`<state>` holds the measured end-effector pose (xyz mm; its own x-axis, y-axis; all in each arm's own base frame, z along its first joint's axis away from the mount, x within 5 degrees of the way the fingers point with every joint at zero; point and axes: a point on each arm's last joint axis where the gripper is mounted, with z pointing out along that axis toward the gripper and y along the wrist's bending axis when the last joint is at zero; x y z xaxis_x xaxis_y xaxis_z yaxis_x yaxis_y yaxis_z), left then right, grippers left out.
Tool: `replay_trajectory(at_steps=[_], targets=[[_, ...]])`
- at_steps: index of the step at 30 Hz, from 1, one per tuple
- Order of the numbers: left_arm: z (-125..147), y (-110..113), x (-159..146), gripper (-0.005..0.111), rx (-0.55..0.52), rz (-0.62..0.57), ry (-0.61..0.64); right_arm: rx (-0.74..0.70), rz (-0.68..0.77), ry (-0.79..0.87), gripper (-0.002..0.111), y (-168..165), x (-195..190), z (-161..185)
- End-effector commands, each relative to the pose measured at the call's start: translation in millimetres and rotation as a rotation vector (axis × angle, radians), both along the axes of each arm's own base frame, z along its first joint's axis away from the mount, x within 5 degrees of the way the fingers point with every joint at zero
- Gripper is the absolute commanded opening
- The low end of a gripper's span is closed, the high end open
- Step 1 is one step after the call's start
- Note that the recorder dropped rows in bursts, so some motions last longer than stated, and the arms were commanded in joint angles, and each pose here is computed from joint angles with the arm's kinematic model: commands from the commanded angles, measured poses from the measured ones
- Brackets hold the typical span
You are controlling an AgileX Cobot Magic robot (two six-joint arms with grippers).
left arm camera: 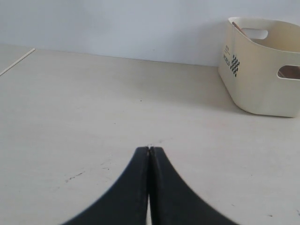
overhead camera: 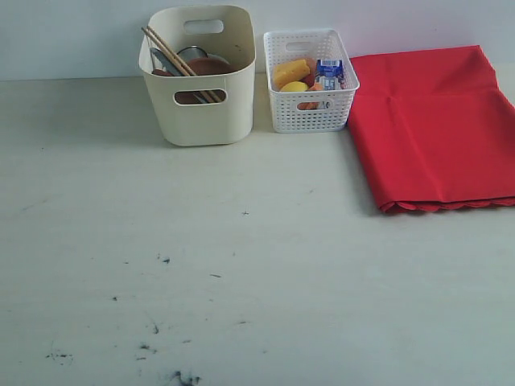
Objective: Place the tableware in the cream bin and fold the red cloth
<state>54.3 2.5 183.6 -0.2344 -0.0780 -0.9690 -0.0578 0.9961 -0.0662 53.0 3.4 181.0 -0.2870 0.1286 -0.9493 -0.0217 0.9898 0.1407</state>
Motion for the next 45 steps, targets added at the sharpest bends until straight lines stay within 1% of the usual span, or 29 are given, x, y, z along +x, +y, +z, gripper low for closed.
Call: replay_trajectory(at_steps=[1,37,41,45], targets=[[1.0,-0.1,-0.3,0.001,-0.002,0.000,-0.011,-0.007,0.006,-0.014,0.000,0.2,0.0,-0.2],[1.0,-0.1,-0.3,0.001,-0.003,0.000,-0.011,-0.007,0.006,-0.014,0.000,0.2,0.0,-0.2],[1.0,-0.1,-0.3,0.001,0.000,-0.001,-0.011,0.033,0.009,-0.011,0.000,1.5,-0.1,-0.1],[1.0,-0.1,-0.3,0.001,0.000,-0.001,-0.011,0.037,0.009,-0.011,0.000,1.6,-0.1,-0.1]])
